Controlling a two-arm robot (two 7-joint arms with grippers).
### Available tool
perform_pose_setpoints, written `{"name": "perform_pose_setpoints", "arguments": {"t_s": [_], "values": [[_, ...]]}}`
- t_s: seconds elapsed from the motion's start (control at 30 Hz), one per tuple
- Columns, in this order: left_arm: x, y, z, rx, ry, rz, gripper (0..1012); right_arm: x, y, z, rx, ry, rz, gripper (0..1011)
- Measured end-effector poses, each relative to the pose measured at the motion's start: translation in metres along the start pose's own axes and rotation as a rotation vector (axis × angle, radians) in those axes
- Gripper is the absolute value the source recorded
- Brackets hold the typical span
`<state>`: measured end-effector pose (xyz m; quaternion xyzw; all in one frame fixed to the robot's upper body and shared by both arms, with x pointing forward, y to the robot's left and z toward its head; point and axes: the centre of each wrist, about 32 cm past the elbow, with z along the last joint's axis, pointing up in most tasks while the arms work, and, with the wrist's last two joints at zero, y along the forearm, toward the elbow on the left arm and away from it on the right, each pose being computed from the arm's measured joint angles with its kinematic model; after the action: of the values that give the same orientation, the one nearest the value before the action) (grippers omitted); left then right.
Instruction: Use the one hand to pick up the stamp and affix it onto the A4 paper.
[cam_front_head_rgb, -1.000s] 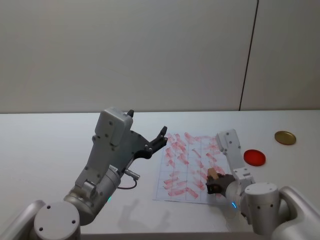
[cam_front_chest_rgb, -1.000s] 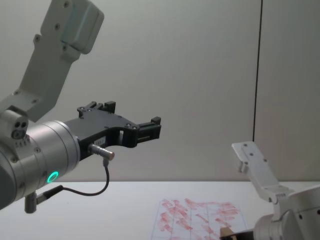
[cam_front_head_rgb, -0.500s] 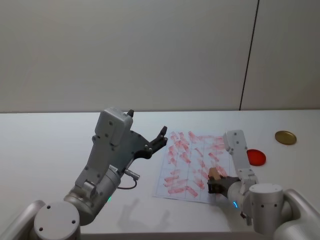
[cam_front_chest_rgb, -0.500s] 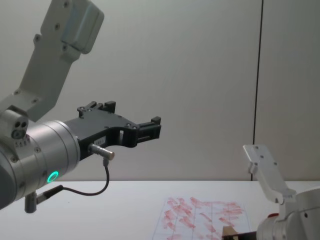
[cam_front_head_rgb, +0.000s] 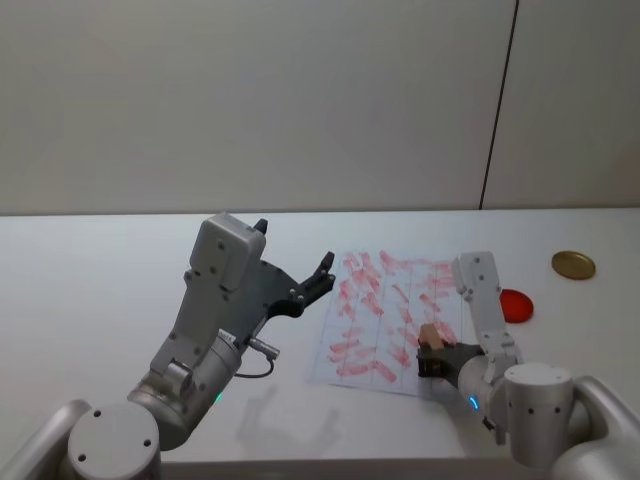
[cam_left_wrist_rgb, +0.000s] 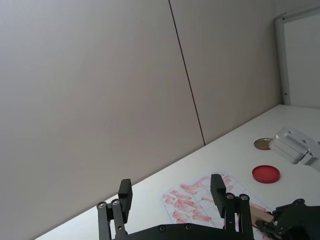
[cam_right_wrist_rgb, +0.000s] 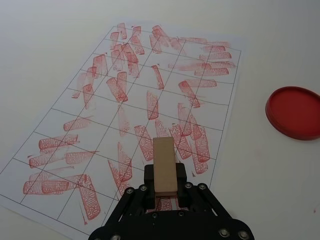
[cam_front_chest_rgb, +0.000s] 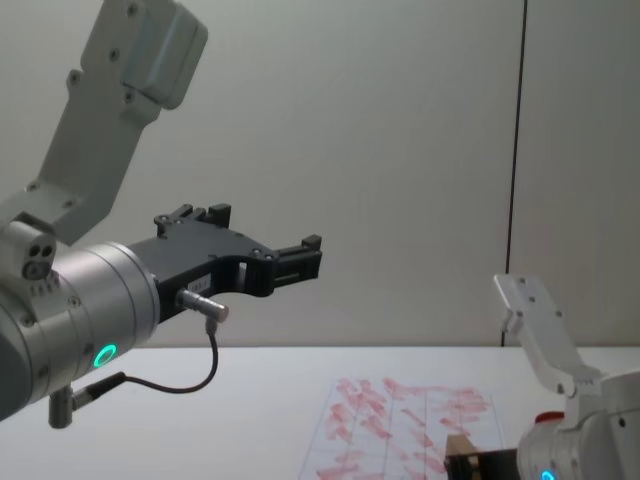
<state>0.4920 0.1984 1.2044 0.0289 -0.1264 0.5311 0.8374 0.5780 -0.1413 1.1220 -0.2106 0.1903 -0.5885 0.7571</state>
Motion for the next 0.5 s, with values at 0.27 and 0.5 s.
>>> {"name": "perform_pose_setpoints", "arguments": {"t_s": [0.27,0.5], "values": [[0.0,0.0,0.0,0.0,0.0,0.0,993,-0.002,-0.017,0.023,0.096,-0.02,0.009,217],[0.0,0.0,0.0,0.0,0.0,0.0,993,-0.006,-0.04,0.055,0.19,-0.035,0.014,217]]}}
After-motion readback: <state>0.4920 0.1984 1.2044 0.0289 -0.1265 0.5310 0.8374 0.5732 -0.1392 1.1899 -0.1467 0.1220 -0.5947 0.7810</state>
